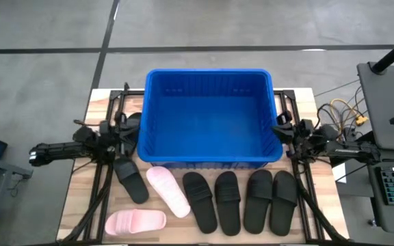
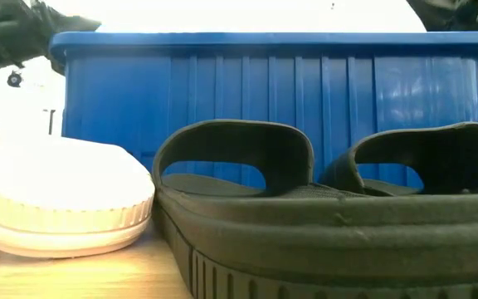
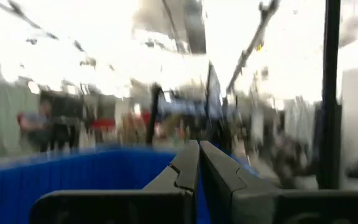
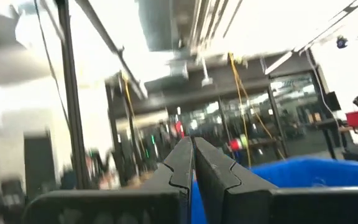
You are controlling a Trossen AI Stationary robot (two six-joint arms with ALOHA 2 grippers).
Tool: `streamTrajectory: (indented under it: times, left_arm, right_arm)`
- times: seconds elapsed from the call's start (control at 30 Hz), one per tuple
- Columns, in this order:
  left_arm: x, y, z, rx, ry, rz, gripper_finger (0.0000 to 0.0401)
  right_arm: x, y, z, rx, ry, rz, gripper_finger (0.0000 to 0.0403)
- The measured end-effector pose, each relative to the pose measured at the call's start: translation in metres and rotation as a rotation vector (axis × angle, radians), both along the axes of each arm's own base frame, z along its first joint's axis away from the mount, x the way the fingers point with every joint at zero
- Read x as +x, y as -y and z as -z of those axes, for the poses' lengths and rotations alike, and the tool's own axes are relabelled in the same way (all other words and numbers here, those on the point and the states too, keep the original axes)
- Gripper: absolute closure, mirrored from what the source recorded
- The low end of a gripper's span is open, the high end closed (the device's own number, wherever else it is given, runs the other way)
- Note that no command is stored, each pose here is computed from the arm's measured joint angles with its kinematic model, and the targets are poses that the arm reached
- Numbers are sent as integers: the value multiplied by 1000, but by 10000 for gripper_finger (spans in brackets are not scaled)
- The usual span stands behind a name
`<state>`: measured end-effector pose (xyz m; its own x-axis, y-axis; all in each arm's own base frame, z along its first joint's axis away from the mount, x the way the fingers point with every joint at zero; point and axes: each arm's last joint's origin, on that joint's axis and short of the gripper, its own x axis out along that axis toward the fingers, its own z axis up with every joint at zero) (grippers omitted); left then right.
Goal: Pick and place slides into bin
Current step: Put the black slide into the blue bin
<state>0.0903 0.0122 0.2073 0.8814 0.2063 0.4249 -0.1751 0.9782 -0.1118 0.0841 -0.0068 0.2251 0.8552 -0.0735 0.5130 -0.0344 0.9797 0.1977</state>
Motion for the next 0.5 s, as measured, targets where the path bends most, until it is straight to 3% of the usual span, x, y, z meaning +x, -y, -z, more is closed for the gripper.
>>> streamTrajectory:
  times: [0.13, 0.27, 0.4, 0.5]
  left_arm:
    - [-13, 1, -20, -1, 249, -7, 401]
    - [-28, 1, -35, -73, 490, 13, 401]
    - [-38, 2, -41, -68, 611, 23, 401]
    - [-39, 2, -42, -48, 624, 33, 401]
  right_arm:
    - [-8, 0, -12, 34, 153, -8, 394]
    - [-18, 1, -22, 115, 310, -27, 394]
    - [-20, 0, -25, 101, 330, -18, 394]
    - [-19, 1, -33, 100, 320, -9, 394]
